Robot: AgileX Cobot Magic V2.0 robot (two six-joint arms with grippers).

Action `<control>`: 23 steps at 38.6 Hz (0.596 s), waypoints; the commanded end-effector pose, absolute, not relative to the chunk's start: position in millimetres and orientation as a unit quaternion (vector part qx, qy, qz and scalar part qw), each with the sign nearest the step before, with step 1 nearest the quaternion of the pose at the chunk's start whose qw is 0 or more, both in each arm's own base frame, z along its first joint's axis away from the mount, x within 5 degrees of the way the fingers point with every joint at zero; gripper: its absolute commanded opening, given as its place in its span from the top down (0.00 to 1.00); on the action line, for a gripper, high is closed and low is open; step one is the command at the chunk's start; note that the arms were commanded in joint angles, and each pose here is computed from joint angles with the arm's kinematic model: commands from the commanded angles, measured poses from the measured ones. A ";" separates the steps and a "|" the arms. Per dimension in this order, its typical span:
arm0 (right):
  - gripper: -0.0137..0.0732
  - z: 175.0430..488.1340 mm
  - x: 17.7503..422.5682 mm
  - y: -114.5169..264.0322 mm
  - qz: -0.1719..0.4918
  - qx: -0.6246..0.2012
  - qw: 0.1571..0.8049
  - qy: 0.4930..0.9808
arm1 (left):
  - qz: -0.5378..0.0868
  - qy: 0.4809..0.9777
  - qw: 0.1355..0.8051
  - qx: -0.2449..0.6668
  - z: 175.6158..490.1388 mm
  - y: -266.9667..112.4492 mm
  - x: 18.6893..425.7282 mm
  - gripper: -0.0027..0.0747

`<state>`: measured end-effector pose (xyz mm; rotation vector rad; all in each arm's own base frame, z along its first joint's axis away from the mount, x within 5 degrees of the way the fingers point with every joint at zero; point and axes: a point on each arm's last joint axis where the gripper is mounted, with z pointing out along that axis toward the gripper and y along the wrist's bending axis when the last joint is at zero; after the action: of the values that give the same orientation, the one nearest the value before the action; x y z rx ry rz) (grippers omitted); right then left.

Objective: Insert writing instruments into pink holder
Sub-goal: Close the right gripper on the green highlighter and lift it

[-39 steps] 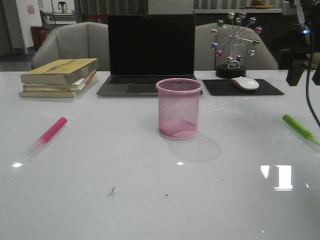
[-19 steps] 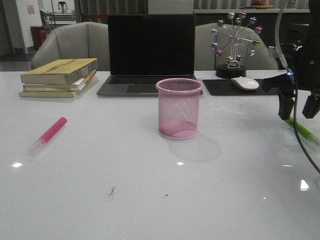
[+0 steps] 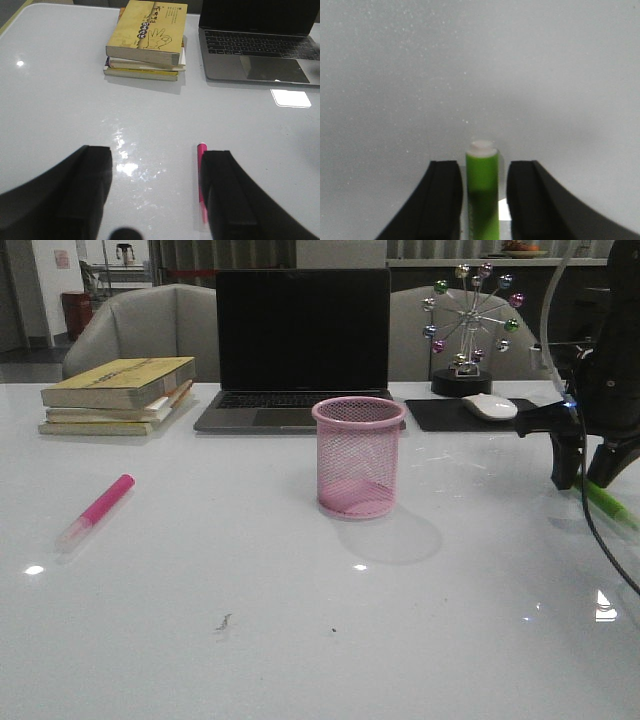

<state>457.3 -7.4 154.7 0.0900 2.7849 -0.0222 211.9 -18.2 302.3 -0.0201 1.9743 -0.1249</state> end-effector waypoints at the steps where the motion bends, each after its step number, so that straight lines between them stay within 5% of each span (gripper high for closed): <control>1: 0.69 166.4 459.3 -11.3 -0.018 0.022 0.192 0.981 | -0.063 0.797 0.601 -0.011 324.0 -19.4 214.9 0.38; 3: 0.79 164.6 459.3 -11.3 -0.018 0.022 0.190 0.981 | -0.063 0.797 0.601 -0.011 324.0 -19.4 214.9 0.38; 12: 0.77 184.0 464.5 -10.6 -0.018 0.022 0.215 0.976 | -0.063 0.797 0.601 -0.011 324.0 -19.4 214.9 0.38; 23: 0.77 275.8 457.3 -4.0 -0.012 0.016 0.357 0.934 | -0.063 0.796 0.602 -0.011 324.2 -19.4 214.9 0.38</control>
<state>461.9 -6.2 190.6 0.0767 2.6864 -0.0234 212.0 -18.2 302.5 -0.0201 1.9726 -0.1250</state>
